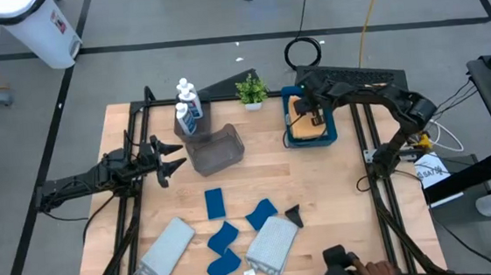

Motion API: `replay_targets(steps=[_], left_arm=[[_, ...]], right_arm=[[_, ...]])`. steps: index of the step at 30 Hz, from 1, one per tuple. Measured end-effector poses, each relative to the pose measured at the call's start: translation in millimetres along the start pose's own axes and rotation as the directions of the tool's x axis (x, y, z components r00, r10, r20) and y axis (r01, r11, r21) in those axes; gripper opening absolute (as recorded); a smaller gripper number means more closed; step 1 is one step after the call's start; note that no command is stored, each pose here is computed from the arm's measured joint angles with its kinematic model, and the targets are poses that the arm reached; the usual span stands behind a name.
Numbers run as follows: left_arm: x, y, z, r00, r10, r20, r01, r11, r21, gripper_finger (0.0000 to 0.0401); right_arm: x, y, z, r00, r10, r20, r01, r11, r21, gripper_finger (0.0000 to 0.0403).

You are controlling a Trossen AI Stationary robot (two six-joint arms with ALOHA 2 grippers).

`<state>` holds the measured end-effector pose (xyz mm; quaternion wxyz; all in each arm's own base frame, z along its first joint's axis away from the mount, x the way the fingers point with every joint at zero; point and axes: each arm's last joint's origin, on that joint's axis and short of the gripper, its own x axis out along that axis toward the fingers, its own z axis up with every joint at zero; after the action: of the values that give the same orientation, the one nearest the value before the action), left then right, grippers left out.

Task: Pick & Place Kitchen Items
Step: Put the yellow towel into the blue bin

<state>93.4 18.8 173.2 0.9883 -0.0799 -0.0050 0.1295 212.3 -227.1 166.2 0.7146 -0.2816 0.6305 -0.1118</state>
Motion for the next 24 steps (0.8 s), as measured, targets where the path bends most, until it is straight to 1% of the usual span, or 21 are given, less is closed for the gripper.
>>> replay_targets(steps=[4, 9, 12, 15, 18, 24], left_arm=[[0.0, 0.0, 0.0, 1.0, 0.0, 0.0, 0.0, 1.0, 0.0, 0.0251], [0.0, 0.0, 0.0, 1.0, 0.0, 0.0, 0.0, 1.0, 0.0, 0.0251], [0.0, 0.0, 0.0, 1.0, 0.0, 0.0, 0.0, 1.0, 0.0, 0.0251], [0.0, 0.0, 0.0, 1.0, 0.0, 0.0, 0.0, 1.0, 0.0, 0.0251], [0.0, 0.0, 0.0, 1.0, 0.0, 0.0, 0.0, 1.0, 0.0, 0.0251], [0.0, 0.0, 0.0, 1.0, 0.0, 0.0, 0.0, 1.0, 0.0, 0.0251]], right_arm=[[4.6, -0.6, 1.5, 1.0, -0.012, 0.005, 0.012, 1.0, 0.007, 0.0004], [5.0, -3.1, 2.8, 0.999, -0.04, 0.017, 0.039, 0.996, 0.081, 0.0004], [2.3, -4.1, 2.3, 0.999, -0.051, 0.013, 0.049, 0.992, 0.119, 0.0013], [-1.6, -6.1, 1.4, 0.997, -0.076, -0.007, 0.076, 0.989, 0.13, 0.0042], [-8.2, -8.9, 0.6, 0.994, -0.11, -0.026, 0.113, 0.983, 0.146, 0.0083], [-30.2, -15.5, 3.0, 0.977, -0.21, -0.033, 0.212, 0.954, 0.213, 0.0161]])
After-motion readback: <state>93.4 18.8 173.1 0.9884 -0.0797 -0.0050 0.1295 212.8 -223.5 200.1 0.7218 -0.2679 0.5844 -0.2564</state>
